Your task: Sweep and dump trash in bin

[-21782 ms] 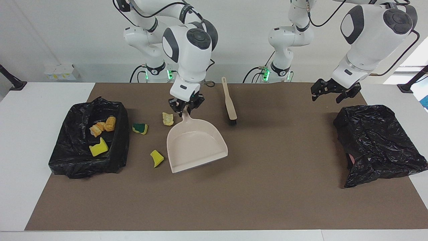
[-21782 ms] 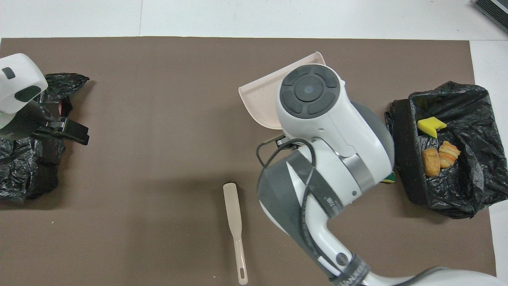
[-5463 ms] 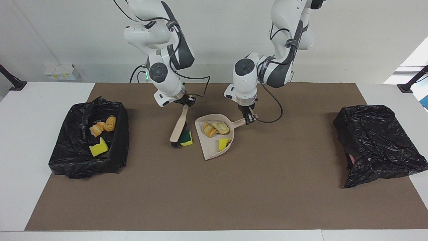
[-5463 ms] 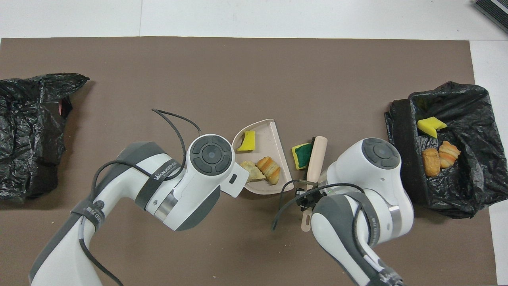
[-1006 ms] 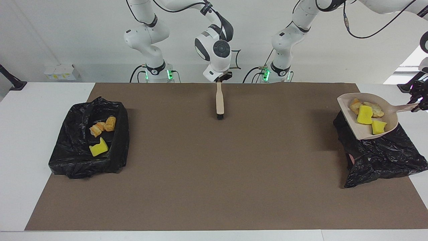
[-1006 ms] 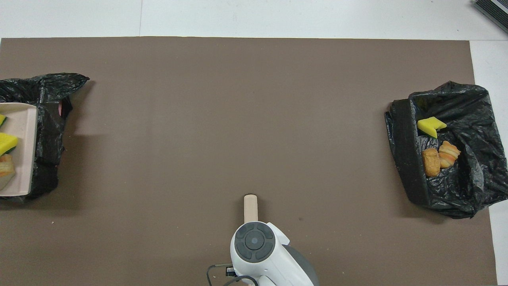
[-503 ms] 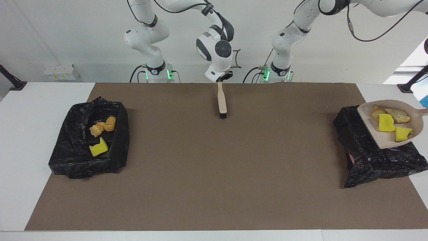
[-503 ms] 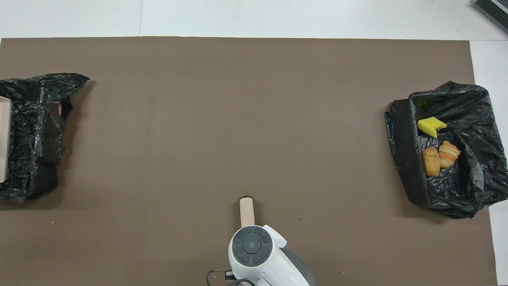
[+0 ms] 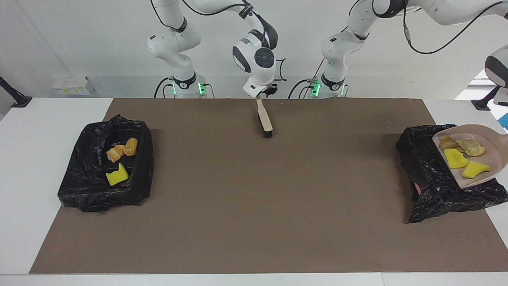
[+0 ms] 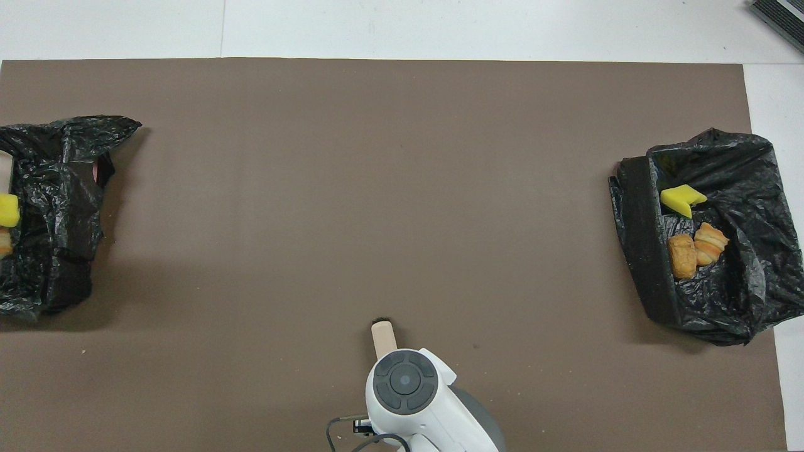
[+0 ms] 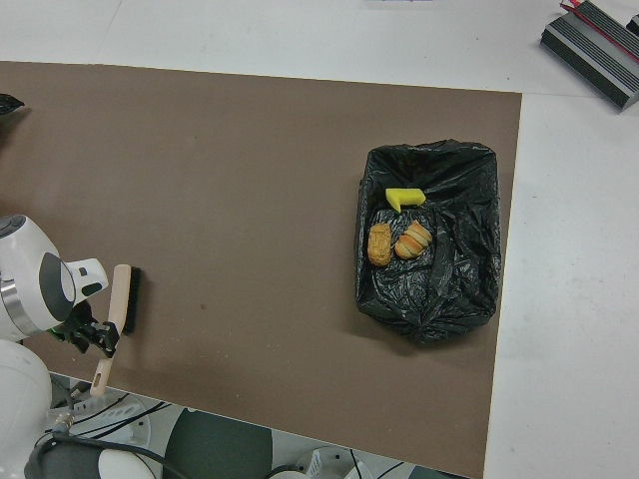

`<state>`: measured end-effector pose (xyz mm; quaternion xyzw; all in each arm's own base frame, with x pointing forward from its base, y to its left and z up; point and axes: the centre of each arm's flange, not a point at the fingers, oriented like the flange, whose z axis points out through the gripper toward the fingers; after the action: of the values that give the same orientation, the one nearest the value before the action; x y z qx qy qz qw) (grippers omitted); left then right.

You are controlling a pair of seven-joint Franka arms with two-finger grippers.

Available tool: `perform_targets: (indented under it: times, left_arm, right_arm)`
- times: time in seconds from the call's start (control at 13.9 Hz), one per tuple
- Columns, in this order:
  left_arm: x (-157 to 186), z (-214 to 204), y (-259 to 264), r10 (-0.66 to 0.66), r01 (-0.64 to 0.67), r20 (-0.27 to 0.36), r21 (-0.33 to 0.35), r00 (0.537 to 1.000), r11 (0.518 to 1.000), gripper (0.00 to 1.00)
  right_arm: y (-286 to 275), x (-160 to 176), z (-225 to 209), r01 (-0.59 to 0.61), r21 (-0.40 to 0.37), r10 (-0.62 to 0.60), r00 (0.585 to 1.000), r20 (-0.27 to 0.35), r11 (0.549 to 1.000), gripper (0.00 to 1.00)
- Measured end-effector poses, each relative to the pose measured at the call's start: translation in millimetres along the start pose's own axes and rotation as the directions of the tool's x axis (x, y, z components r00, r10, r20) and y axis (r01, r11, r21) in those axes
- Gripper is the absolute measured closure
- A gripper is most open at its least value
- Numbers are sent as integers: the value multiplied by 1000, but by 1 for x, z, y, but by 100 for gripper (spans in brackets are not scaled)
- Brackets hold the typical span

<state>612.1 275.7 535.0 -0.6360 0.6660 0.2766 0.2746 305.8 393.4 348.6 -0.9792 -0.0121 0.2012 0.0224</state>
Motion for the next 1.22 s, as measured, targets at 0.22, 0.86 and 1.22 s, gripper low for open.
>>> perform_targets:
  times: [0.22, 0.86, 1.22]
  left_arm:
    - [22, -19, 7, -12, 11, 105, 3, 994, 1000, 68]
    - [-12, -66, 35, -57, 45, 267, 51, 962, 998, 68]
    - [34, -103, 20, -115, 106, 93, 101, 989, 989, 68]
  right_arm:
    - [27, 30, -64, -59, 91, 65, 996, -67, 994, 3]
    - [129, 82, -243, -158, 305, 234, 944, -231, 939, 0]
    - [178, 86, -294, -148, 253, 224, 925, -306, 956, 0]
